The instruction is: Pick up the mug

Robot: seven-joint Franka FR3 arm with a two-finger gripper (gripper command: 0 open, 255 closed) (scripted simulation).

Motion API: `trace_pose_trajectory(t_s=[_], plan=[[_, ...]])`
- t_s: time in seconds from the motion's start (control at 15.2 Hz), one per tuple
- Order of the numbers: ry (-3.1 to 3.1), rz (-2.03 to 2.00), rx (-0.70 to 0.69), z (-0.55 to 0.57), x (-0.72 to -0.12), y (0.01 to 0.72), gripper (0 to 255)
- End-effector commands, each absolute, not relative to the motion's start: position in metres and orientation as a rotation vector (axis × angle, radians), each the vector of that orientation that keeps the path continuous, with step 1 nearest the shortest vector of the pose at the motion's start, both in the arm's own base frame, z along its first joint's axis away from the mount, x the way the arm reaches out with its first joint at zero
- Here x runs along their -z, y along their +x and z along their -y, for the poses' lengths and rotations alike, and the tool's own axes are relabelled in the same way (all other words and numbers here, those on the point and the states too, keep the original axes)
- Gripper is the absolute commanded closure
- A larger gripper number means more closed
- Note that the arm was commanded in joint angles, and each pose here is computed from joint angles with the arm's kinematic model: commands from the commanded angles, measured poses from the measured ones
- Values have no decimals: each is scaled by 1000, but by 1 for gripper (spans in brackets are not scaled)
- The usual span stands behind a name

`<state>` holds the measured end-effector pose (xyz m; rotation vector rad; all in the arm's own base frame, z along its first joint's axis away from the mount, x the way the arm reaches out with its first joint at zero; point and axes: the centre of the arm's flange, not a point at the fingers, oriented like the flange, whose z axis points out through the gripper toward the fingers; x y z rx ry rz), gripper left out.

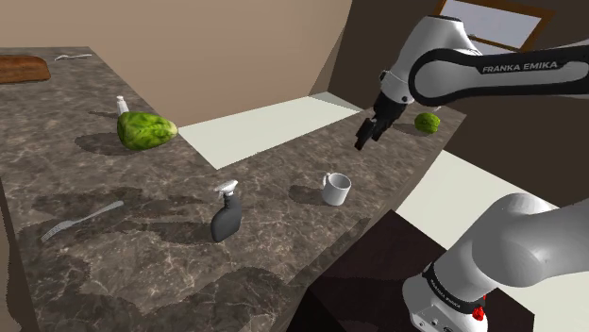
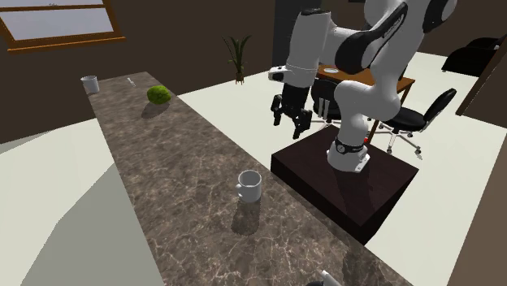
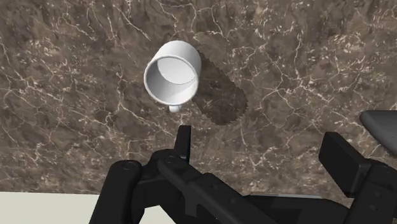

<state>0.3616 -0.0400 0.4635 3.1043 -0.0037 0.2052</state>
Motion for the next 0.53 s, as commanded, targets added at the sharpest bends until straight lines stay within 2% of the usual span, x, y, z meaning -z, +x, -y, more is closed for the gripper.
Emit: trace_pose_trajectory(t_s=[0.0, 0.46], plan=[[3106, 1, -204, 48, -440, 370, 0], [3112, -8, -189, 68, -353, 398, 0]])
